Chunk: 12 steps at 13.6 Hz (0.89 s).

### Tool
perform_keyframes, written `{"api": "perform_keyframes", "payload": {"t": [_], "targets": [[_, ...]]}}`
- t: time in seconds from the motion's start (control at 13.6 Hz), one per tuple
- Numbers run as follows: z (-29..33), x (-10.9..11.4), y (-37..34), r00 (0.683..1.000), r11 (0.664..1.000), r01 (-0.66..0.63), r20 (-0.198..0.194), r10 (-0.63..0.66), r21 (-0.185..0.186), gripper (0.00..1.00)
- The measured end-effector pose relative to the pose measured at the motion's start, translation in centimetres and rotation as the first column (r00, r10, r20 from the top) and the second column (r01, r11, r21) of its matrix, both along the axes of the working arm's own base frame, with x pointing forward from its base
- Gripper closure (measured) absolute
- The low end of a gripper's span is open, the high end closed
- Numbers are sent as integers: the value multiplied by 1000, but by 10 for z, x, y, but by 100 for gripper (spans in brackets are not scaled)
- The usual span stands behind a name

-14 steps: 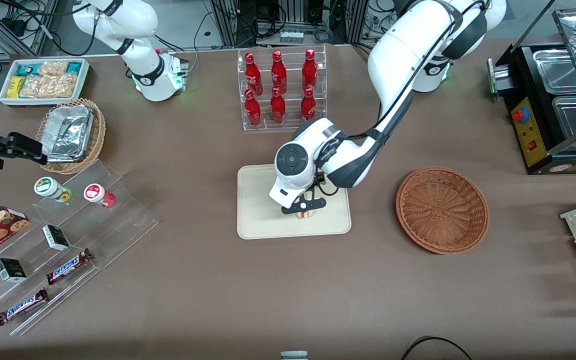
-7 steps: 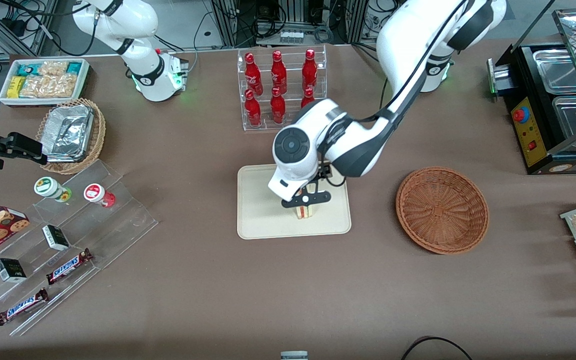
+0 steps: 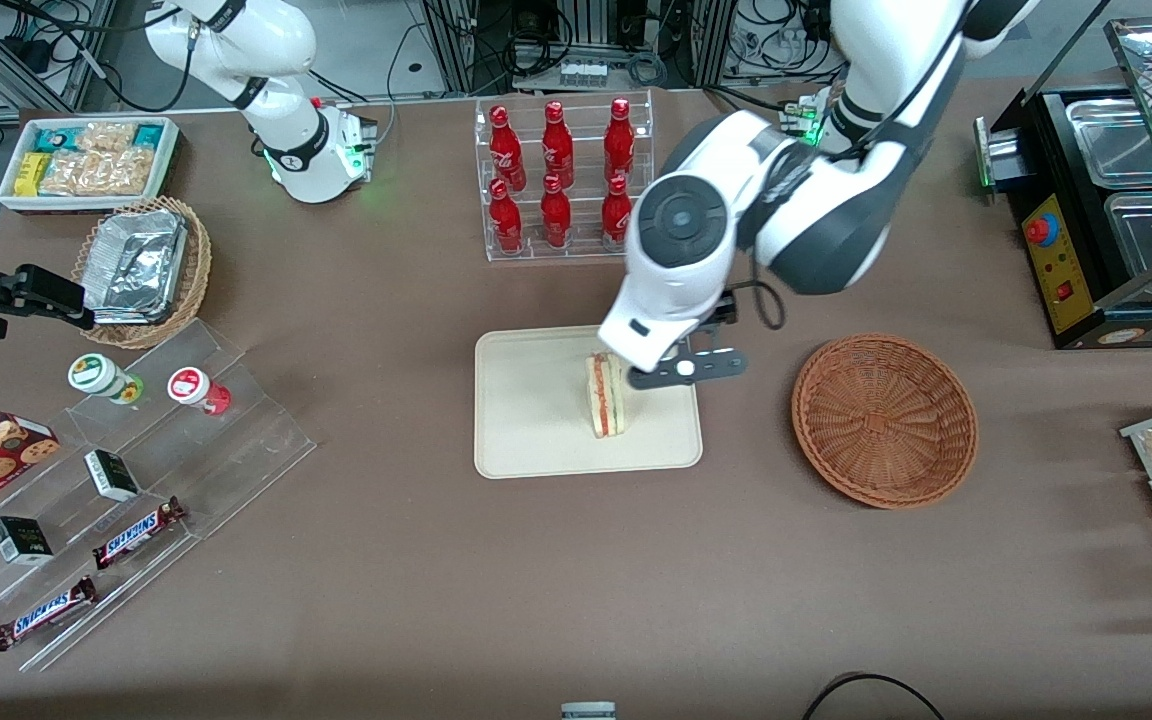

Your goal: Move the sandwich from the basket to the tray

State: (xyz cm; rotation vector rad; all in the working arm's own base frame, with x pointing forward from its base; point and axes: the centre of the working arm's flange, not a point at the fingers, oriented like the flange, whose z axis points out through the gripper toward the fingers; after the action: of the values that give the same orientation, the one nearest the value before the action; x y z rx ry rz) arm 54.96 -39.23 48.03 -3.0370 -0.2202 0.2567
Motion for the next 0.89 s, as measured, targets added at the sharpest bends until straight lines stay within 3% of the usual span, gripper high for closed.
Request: {"api": "perform_keyframes", "payload": {"t": [0.52,0.74,0.89], "targets": [[-2,42,85,1000,1000,8,-22,-8,-3,0],[8,57,126,1000,1000,20,-20,-20,-20,0],[17,59,161,998,997,48,-32,-50,-57,0]]}}
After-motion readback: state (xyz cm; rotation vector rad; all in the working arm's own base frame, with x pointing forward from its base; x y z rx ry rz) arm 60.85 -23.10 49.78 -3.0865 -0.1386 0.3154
